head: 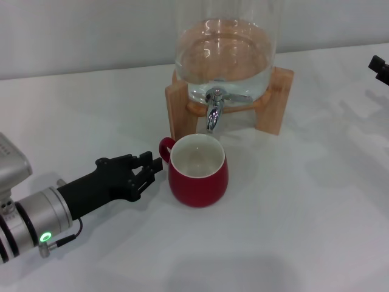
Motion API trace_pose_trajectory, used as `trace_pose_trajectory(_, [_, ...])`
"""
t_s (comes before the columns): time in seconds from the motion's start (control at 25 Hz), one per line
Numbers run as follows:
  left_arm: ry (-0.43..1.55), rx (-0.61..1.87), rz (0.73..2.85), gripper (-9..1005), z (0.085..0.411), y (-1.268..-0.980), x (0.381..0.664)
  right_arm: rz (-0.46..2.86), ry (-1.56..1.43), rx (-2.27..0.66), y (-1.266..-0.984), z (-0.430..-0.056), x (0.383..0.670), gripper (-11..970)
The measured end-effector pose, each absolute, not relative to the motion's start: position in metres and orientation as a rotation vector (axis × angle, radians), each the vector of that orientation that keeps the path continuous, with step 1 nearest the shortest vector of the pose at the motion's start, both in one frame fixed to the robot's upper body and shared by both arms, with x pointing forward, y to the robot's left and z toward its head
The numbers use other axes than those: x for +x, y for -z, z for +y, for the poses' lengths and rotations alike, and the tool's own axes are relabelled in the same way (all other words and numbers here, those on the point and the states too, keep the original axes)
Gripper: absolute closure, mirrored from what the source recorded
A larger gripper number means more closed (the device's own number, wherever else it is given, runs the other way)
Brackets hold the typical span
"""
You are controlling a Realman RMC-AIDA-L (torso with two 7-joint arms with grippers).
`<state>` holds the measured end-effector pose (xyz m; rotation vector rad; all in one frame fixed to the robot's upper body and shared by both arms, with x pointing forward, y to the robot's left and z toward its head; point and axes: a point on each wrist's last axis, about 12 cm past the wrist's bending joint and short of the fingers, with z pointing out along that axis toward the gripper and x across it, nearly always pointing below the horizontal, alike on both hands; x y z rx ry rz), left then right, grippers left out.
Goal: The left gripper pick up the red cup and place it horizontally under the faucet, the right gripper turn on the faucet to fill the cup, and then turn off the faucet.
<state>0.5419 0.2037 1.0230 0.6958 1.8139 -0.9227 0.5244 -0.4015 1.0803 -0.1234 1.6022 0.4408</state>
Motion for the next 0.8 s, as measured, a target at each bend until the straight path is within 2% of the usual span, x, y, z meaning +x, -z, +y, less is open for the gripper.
trace_pose_trajectory(0.8, [1.021, 0.771, 1.698, 749, 0.200, -1.024, 0.518, 1.582, -0.440, -0.097, -1.082, -0.403, 0.525, 161])
